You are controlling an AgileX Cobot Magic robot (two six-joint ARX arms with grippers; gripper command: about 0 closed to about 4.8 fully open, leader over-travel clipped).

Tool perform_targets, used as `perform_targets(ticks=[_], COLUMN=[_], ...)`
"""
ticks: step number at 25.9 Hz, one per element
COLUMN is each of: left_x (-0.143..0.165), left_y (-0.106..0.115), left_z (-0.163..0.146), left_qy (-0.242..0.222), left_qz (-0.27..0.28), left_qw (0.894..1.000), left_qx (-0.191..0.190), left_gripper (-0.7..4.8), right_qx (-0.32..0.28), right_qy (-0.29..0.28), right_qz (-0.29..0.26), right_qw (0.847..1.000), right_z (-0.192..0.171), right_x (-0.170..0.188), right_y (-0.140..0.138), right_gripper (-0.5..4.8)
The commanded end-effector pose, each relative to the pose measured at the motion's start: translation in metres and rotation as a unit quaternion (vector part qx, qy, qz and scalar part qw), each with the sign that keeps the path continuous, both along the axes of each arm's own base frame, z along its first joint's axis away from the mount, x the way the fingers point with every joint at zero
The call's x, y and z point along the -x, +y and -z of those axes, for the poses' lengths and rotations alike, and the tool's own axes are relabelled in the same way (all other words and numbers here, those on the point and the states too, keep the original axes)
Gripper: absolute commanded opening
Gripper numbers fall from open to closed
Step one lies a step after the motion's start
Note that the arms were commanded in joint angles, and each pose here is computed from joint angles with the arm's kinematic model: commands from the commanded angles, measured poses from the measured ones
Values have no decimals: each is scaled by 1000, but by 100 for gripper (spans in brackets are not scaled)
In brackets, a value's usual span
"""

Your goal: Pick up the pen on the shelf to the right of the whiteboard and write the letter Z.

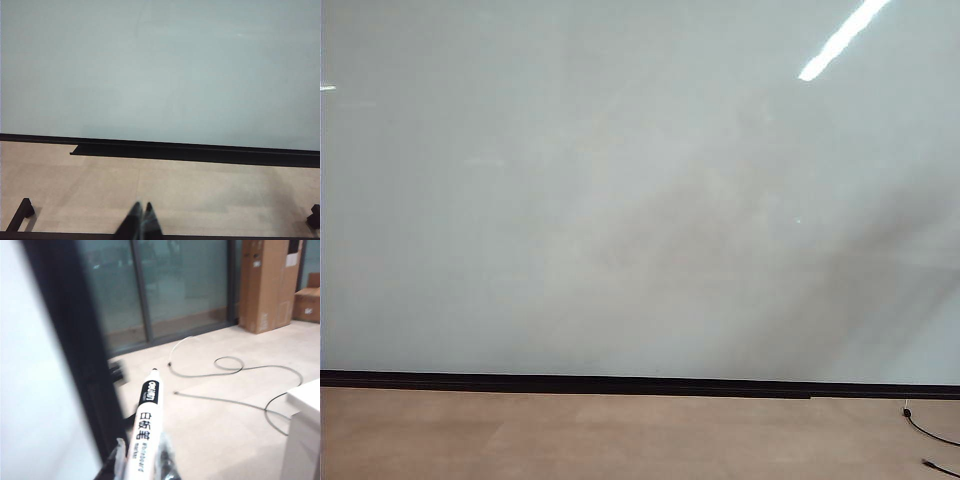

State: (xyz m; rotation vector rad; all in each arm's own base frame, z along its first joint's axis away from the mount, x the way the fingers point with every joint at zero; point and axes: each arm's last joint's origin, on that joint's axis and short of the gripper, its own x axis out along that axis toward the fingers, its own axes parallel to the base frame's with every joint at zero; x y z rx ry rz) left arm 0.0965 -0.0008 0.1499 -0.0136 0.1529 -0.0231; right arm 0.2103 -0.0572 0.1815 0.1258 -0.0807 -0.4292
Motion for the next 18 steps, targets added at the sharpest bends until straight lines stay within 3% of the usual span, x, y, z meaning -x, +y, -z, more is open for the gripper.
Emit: perform_targets(ticks=[1, 9, 15, 18], left_x=[0, 0, 0, 0], left_y=[0, 0, 0, 0], left_z=[-1, -1, -1, -1], left_qy=[-4, -4, -4, -3], left_qz=[2, 1, 1, 1], left_qw=[1000, 1000, 1000, 1000], left_qx=[-2, -2, -2, -2], left_gripper=[-4, -4, -5, -4], right_qx=[2, 9, 7, 8], right_qy=[14, 8, -17, -26], right_qz=[-27, -172, -298, -373], right_qw=[1000, 985, 954, 927], right_z=[-7, -26, -36, -43], right_x=[6, 25, 42, 50], right_y=[22, 88, 132, 158], right_gripper=[-7, -7, -7, -7])
